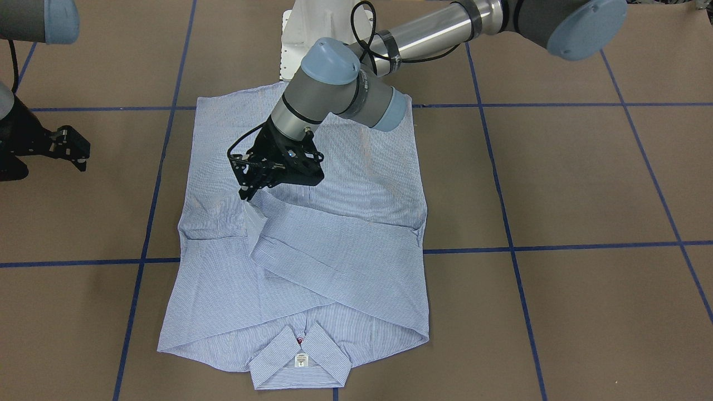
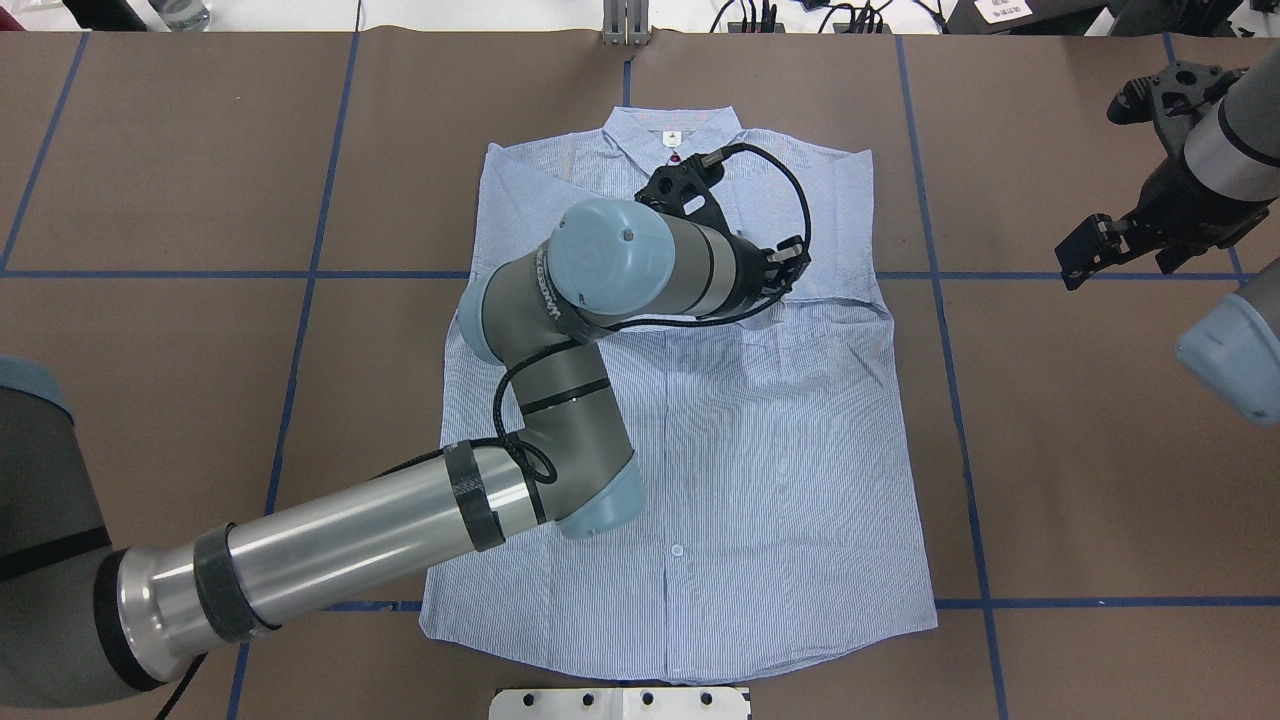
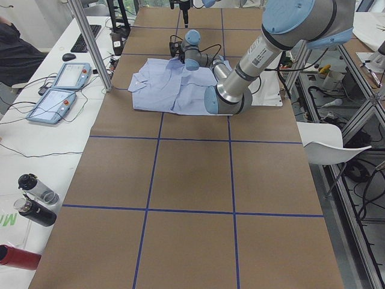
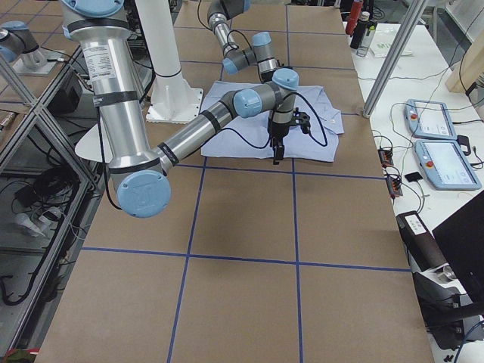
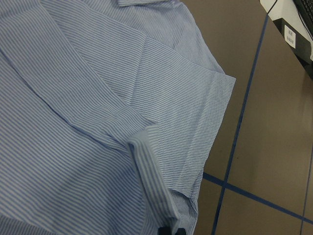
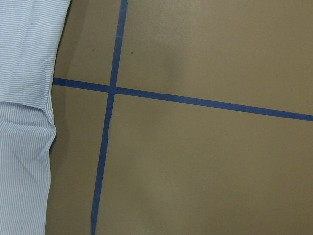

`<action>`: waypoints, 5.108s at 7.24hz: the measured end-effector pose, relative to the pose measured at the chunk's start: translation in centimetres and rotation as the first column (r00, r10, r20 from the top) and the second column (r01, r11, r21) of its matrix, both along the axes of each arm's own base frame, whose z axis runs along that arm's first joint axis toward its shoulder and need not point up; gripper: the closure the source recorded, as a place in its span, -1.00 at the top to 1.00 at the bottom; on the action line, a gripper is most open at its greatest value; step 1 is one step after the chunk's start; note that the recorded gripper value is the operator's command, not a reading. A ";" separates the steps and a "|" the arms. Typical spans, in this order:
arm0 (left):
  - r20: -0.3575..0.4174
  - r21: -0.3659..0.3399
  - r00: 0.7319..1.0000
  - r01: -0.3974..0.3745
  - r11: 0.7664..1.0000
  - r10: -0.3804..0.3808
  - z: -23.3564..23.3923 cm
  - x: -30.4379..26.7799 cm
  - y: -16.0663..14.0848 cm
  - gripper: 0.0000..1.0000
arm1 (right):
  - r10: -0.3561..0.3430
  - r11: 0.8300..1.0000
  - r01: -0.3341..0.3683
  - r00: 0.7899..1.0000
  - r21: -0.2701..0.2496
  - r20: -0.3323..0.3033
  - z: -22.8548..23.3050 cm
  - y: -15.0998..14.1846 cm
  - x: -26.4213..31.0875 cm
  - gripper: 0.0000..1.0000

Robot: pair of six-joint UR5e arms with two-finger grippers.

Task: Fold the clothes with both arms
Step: 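Lay the sleeve diagonally across the chest with the left gripper, then release the sleeve and withdraw the left gripper beside the shirt's shoulder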

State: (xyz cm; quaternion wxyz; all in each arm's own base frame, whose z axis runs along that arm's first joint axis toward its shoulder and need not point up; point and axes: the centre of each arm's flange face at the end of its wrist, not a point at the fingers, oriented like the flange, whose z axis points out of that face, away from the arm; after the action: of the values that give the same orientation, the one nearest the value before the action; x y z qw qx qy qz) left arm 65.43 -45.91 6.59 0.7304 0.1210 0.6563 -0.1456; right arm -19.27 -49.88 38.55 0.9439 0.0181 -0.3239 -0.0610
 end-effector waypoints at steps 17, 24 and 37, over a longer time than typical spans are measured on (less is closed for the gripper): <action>0.475 0.101 0.808 0.344 0.934 -0.349 22.0 -14.3 -24.5 0.85 | 0.010 0.995 -0.021 0.994 0.099 0.111 -3.7 -0.6 -0.4 0.99; 0.505 0.086 0.813 0.288 0.954 -0.291 24.7 -10.5 -21.8 0.02 | 0.012 0.995 -0.023 0.994 0.097 0.111 -3.7 -0.7 -0.5 0.99; 0.552 0.098 0.773 0.312 0.945 -0.312 28.5 -14.7 -24.0 0.23 | 0.023 0.995 -0.034 0.994 0.094 0.109 -3.5 -0.9 0.1 0.99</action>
State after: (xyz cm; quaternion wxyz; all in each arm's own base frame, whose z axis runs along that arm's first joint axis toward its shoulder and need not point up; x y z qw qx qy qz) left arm 50.69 -69.95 35.05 0.8559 0.2657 0.3840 -0.2224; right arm -19.19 -50.80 35.03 0.9239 0.0711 -0.3708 -0.0618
